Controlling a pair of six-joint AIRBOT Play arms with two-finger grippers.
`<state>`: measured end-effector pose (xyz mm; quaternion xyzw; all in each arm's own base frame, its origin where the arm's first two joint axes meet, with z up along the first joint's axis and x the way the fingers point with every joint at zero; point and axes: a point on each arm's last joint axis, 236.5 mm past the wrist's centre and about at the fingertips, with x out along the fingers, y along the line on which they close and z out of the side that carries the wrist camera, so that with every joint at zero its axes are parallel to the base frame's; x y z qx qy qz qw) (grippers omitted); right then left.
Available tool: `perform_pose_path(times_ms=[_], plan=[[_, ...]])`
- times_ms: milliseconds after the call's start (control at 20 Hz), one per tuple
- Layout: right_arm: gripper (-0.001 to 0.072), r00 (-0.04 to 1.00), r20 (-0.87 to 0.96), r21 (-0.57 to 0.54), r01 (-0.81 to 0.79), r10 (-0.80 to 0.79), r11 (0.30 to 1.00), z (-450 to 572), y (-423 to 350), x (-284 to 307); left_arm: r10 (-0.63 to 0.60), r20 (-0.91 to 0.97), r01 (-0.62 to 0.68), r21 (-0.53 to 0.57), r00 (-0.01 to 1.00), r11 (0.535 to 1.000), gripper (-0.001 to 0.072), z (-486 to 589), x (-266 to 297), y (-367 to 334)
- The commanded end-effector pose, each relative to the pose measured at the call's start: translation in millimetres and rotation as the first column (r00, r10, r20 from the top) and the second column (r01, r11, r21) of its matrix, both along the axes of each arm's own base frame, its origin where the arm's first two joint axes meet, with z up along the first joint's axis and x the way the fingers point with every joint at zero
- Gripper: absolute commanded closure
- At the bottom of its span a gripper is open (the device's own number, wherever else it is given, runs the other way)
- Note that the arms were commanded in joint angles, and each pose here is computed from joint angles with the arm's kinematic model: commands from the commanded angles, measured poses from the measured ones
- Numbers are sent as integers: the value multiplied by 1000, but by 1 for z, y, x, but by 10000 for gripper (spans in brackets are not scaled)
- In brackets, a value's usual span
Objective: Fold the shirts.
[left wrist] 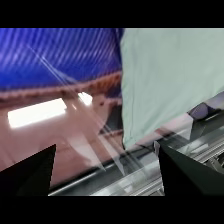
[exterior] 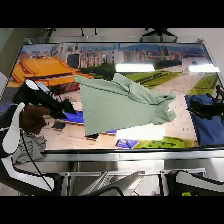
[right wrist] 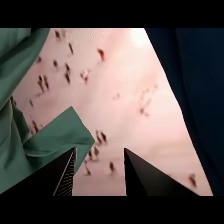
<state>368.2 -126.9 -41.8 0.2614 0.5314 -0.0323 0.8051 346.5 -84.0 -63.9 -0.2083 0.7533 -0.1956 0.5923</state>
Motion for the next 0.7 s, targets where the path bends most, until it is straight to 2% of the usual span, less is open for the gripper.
perform_pose_path(times_ms=[0, 150, 400, 450, 500, 650], plan=[[365, 996, -59, 121, -62, 69, 991, -16, 24, -11, -9, -66, 9, -6, 998, 1000, 4, -33, -57, -28], [364, 984, -104, 165, -129, 147, 978, -38, 49, -11, -20, -60, 16, -61, 998, 998, 4, -47, -70, -65], [364, 963, -142, 193, -200, 229, 961, -63, 83, -6, -112, -16, 111, -57, 994, 992, 5, -59, -62, -102], [364, 962, -137, 203, -206, 236, 957, -64, 87, -4, -129, 1, 129, -59, 992, 990, 63, -56, -56, -107], [364, 965, -116, 214, -208, 237, 954, -61, 91, 0, -143, 26, 144, -60, 989, 988, 235, -52, -49, -112], [365, 972, -84, 219, -197, 219, 956, -58, 93, 9, -151, 80, 157, -62, 985, 986, 599, -40, -32, -118]])
